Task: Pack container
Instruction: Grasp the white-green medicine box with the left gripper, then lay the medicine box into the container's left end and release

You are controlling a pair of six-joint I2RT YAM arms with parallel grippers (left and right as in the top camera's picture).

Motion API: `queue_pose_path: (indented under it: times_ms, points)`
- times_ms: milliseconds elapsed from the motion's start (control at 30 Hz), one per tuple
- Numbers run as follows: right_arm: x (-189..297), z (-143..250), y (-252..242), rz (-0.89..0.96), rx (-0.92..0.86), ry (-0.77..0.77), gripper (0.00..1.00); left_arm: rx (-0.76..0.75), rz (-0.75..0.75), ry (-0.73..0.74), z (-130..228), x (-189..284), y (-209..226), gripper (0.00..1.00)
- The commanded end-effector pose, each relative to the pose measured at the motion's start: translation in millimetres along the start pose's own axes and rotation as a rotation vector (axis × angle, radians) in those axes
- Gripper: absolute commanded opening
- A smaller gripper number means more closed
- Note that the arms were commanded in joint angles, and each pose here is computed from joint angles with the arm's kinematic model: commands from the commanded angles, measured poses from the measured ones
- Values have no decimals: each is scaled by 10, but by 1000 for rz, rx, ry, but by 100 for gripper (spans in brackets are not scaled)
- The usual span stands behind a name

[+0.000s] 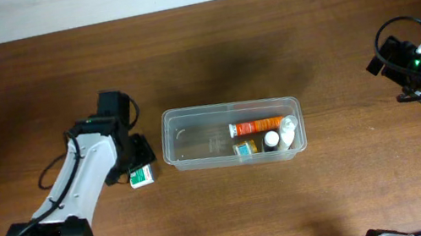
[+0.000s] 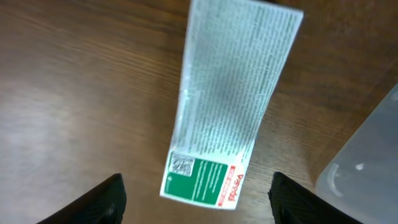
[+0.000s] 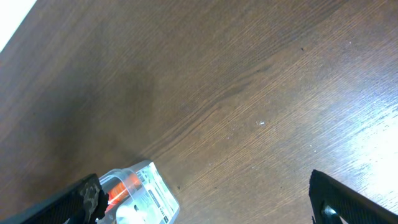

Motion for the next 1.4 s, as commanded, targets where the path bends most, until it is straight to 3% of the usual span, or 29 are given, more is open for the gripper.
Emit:
queue_pose_path:
  times_ms: [0, 300, 467, 700, 833, 967, 1033, 1133, 1267, 1367]
  points:
    - [19, -30, -3, -4, -9, -9, 99, -97, 28, 28, 54, -95, -33, 74]
    - [19, -30, -3, -4, -9, -9, 98, -257, 32, 7, -53, -322, -128, 76]
    - [19, -30, -3, -4, -9, -9, 99, -268, 21, 13, -79, -441, -131, 75]
    - [19, -30, -3, -4, -9, -9, 99, -238, 26, -3, -249, -310, -98, 25]
    - [19, -30, -3, -4, -9, -9, 99, -277, 25, 3, -355, -96, -116, 25]
    - [19, -30, -3, -4, -9, -9, 99, -381, 51, -46, -560, 439, -264, 26]
    - [19, -30, -3, -4, -9, -9, 99, -450, 98, -83, -609, 720, -405, 27]
    - [19, -30, -3, -4, -9, -9, 99, -751, 199, -190, -493, 1279, -840, 28]
    - [19, -30, -3, -4, -9, -9, 99, -1124, 208, -216, -107, 1357, -1178, 27]
    - [19, -30, -3, -4, -9, -9, 99, -1411, 208, -194, 204, 1324, -1314, 20]
Point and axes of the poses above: each gripper's point midway between its finger pads, its own x axis back along the fingers, its own y axis along the line the jaws close on, z = x × y, the point moved 2 cm from there along x, back along the fingers, and after that the axes turned 13 degrees about x, right-handed, at the moved point
